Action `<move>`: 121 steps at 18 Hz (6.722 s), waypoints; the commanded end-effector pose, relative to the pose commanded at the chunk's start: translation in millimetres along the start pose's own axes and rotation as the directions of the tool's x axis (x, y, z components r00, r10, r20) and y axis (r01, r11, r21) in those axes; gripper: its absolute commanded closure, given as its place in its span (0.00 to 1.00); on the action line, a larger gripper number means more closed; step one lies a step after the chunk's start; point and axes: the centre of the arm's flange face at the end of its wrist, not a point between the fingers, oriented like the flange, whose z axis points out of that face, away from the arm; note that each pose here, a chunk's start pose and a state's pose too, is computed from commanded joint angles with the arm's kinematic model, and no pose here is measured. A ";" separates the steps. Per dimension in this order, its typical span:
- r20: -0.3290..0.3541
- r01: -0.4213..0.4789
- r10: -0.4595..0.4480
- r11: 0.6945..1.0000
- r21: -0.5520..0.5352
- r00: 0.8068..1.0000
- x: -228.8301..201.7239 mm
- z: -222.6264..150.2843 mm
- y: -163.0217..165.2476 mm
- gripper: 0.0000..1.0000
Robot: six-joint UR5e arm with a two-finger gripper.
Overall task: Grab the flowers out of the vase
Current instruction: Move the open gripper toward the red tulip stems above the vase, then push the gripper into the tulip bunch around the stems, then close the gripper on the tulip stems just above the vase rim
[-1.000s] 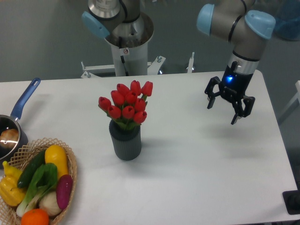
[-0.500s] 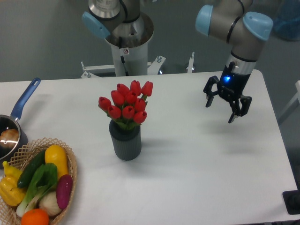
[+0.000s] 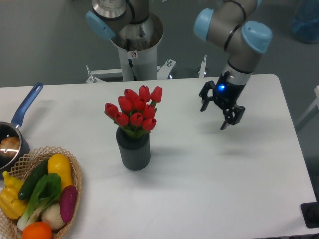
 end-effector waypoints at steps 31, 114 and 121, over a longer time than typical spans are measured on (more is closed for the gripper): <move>-0.078 0.013 0.019 0.919 0.394 0.997 32.0 17.9 -91.0 0.00; -0.072 0.033 0.019 0.752 0.658 0.997 38.3 38.2 -129.8 0.28; -0.083 0.043 0.015 0.751 0.659 0.996 41.9 43.3 -127.6 0.42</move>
